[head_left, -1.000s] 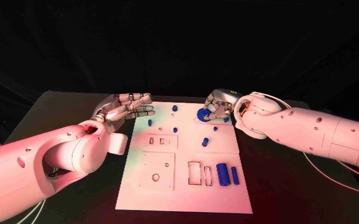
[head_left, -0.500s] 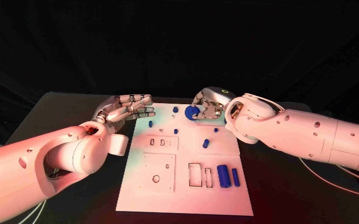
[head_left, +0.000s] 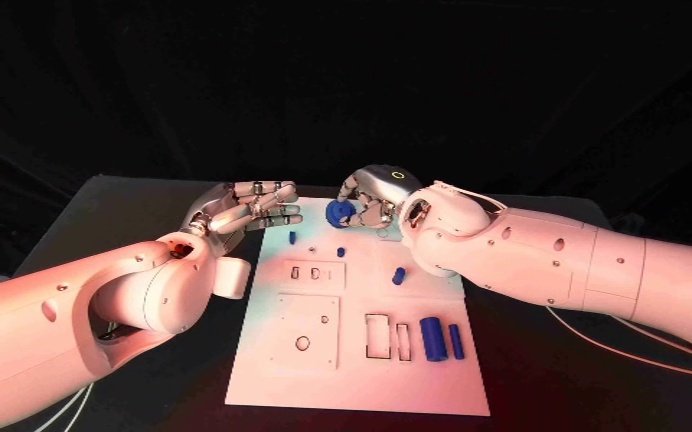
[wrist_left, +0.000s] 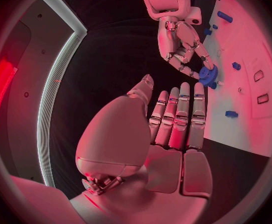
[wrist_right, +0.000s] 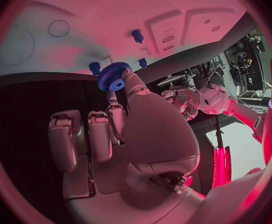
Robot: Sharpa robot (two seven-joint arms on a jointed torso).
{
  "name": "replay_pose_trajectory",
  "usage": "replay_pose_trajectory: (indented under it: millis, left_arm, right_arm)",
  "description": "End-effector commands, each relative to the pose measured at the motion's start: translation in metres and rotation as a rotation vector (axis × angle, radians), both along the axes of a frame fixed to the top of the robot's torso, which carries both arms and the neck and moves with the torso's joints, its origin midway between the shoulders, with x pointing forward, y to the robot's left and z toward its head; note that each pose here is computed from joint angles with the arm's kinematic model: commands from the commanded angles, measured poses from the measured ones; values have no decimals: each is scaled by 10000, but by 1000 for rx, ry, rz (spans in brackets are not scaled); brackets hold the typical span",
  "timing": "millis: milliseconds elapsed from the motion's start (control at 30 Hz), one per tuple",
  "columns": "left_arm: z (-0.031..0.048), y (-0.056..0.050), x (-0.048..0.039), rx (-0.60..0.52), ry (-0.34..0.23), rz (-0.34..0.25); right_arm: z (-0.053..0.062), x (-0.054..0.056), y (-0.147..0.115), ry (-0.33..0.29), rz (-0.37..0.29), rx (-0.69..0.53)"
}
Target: Assemble the parts on the task board
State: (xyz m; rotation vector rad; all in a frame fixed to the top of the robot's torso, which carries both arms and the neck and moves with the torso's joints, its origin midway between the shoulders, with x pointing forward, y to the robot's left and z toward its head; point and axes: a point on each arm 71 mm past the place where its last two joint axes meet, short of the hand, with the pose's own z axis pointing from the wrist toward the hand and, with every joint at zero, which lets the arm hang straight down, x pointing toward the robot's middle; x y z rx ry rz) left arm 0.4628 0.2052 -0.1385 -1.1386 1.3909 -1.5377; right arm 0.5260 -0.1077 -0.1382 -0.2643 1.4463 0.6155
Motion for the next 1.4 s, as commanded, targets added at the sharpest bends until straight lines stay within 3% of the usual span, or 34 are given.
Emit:
replay_pose_trajectory:
  millis: [33, 567, 1400]
  left_arm:
    - [15, -34, -6, -10, -5, -22]
    - [14, -40, -6, -11, -5, -24]
    - [12, -27, -5, -8, -2, -21]
  right_arm:
    - [-39, 27, 42, -16, 0, -27]
    - [-197, 80, 120, 44, -5, -67]
    - [-254, 119, 110, 104, -15, -43]
